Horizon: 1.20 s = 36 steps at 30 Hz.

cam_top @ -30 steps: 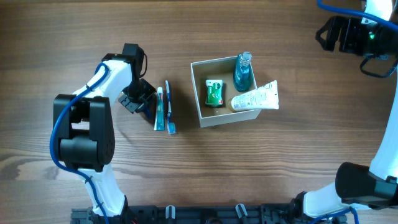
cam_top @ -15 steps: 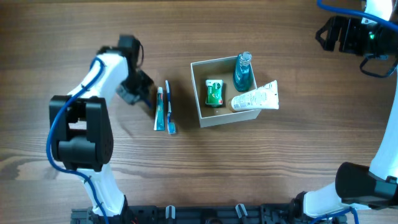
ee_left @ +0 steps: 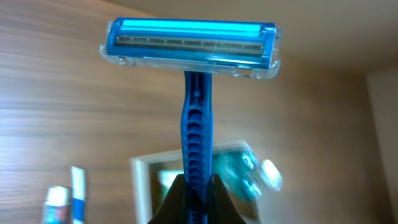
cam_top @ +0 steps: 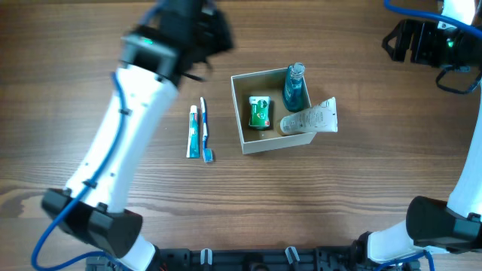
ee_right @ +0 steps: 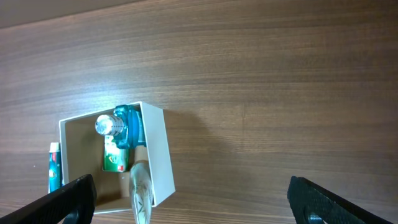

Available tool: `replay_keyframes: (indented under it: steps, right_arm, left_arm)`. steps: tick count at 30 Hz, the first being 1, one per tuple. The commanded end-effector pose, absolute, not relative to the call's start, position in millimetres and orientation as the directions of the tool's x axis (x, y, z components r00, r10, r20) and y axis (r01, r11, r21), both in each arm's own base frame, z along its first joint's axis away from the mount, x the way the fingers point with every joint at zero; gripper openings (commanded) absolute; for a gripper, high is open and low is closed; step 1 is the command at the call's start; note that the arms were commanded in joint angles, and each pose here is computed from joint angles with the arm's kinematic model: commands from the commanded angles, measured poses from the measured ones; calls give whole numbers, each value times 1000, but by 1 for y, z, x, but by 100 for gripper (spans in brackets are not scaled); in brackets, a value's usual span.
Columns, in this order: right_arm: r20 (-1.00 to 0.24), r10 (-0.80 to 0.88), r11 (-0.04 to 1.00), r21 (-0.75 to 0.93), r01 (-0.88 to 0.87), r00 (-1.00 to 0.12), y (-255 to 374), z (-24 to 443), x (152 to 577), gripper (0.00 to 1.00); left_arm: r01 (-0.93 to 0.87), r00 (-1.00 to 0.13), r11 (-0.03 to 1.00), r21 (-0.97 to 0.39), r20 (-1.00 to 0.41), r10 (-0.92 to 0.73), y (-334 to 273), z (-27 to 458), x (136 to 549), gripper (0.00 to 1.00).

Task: Pack container
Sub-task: 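Carry the razor into the box beside the soap and release it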

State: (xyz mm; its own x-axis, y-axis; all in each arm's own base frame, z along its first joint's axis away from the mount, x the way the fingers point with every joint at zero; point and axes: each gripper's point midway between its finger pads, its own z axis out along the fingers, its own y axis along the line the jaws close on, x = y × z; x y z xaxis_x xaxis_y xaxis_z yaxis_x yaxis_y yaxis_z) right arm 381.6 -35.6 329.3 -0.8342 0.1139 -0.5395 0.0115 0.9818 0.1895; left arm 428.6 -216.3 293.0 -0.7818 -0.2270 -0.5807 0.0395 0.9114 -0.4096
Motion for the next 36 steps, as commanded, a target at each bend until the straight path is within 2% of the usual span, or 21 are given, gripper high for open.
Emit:
replay_keyframes:
  steps: [1,5,11,16,24,28,35,36]
  right_arm:
    - [-543,102,985,174,8,-833,-37,329,383,100]
    - [-543,102,985,173,8,-833,-37,329,383,100]
    - [-543,102,985,174,8,-833,-37,329,383,100]
    - [-543,102,985,174,8,-833,-37,329,383,100]
    - [-543,102,985,173,8,-833,-37,329,383,100]
    - [-543,102,985,174,8,-833,-37,329,383,100]
    - [-543,102,985,173,8,-833,-37,329,383,100]
    - [-543,102,985,174,8,-833,-37,329,383,100]
  left_arm:
    - [134,-845,929,-345,-530,-75,-266,250,410,4]
    - [96,-899,940,-326,-433,-59,-285,211,396,4]
    - [26,-959,968,-248,-280,-46,-281,155,383,4]
    - [27,-984,968,-250,-180,-19,-292,122,374,10]
    - [24,-994,970,-244,-111,-3,-297,98,367,9]
    - [24,-995,971,-238,-102,-1,-296,97,365,19]
    - [49,-997,977,-207,-68,35,-289,93,355,20]
    - [63,-996,977,-202,-73,49,-288,93,355,30]
